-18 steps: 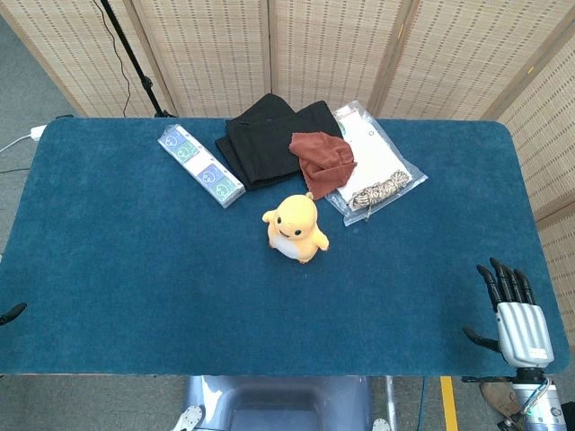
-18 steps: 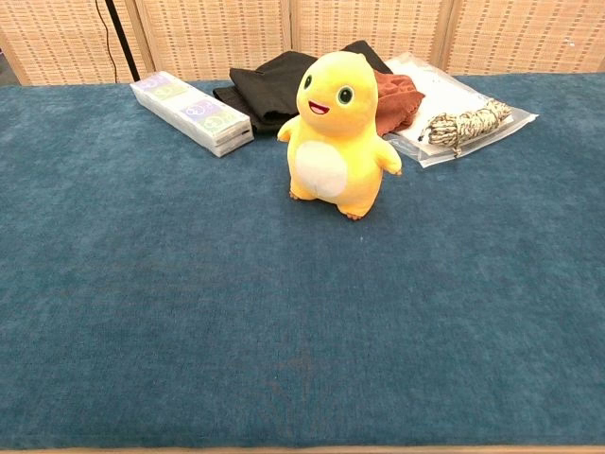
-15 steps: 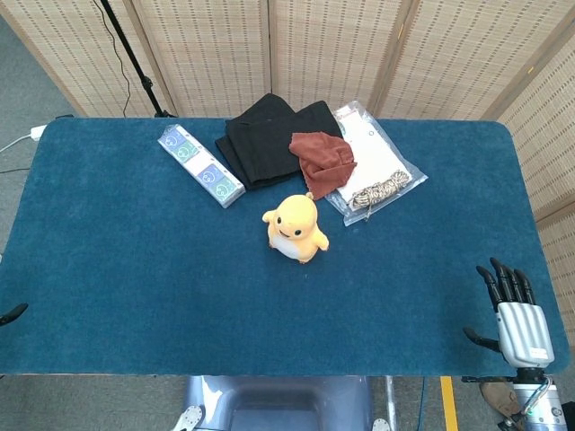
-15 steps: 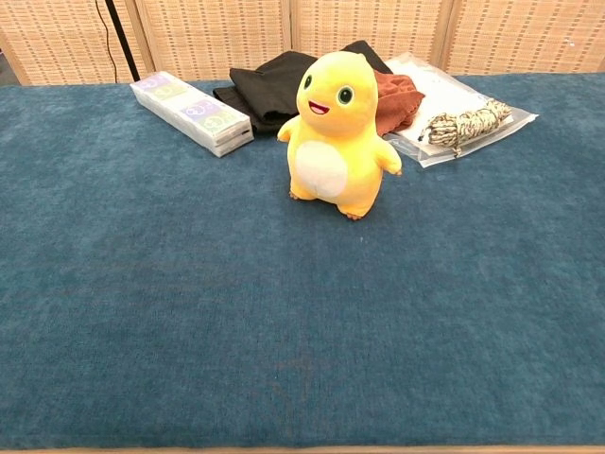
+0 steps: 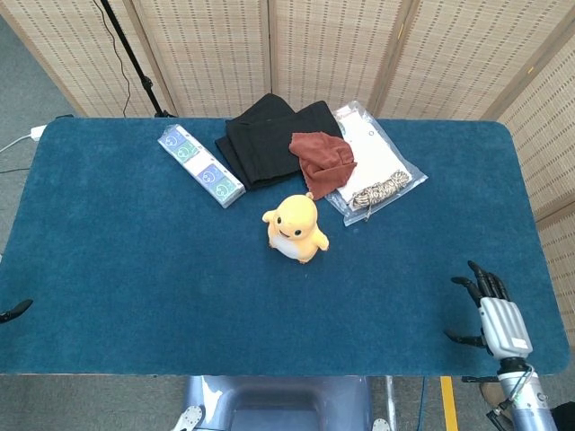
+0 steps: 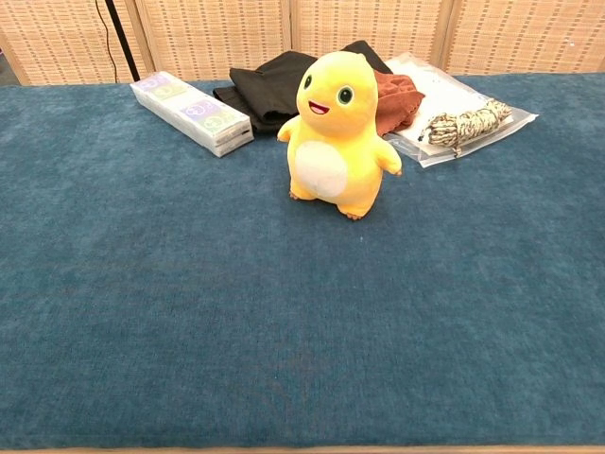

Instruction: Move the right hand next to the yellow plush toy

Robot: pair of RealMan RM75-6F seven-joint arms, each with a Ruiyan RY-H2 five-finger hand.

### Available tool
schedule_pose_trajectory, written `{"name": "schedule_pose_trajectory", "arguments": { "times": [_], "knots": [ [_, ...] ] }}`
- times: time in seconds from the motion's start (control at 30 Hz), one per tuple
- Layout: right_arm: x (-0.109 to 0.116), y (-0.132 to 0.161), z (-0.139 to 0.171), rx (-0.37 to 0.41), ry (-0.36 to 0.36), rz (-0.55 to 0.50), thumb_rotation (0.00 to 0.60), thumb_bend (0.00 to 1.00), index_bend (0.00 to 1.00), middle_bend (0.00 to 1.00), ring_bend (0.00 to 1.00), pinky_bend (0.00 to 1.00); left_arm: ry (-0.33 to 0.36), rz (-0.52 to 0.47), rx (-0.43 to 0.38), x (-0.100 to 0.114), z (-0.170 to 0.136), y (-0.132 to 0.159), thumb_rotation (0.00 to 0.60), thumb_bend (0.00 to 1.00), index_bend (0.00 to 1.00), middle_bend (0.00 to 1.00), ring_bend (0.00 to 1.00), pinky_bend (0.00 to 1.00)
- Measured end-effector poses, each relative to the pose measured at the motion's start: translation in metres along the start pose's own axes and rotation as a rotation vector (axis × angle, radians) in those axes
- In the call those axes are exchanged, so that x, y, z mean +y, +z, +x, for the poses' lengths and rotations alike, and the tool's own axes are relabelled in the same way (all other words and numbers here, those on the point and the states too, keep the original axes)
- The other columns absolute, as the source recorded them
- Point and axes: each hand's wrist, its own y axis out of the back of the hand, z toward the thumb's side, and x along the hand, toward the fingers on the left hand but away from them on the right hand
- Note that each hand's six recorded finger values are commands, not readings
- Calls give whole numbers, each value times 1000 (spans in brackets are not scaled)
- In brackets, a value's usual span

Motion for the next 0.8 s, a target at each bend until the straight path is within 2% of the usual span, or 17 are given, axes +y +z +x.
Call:
{"name": "schedule_pose_trajectory", "arguments": {
  "times": [0.07, 0.13, 0.3, 0.47, 0.6, 0.8],
  "knots": [
    [-5, 8, -13, 8, 28, -54, 600, 0, 328, 0, 0, 0, -3, -2, -8, 2, 2, 0, 600, 0, 0, 0, 0, 0],
    [-7, 16, -26, 18, 26, -91, 600, 0, 346, 0, 0, 0, -2, 2, -2, 3, 3, -1, 600, 0, 0, 0, 0, 0],
    [-21, 35, -54, 7, 32, -158, 600, 7, 349, 0, 0, 0, -10, 24, 19, 3, 2, -4, 600, 0, 0, 0, 0, 0],
    [-44, 54, -86, -44, 88, -306, 600, 245, 336, 0, 0, 0, -18, 42, 36, 0, 2, -6, 600, 0, 0, 0, 0, 0],
    [-62, 77, -103, -41, 134, -373, 600, 305, 335, 0, 0, 0, -26, 48, 43, -2, 2, -6, 600, 0, 0, 0, 0, 0],
    [-71, 95, -115, -31, 140, -387, 600, 340, 333, 0, 0, 0, -27, 58, 47, -3, 0, -6, 600, 0, 0, 0, 0, 0]
  ]
}}
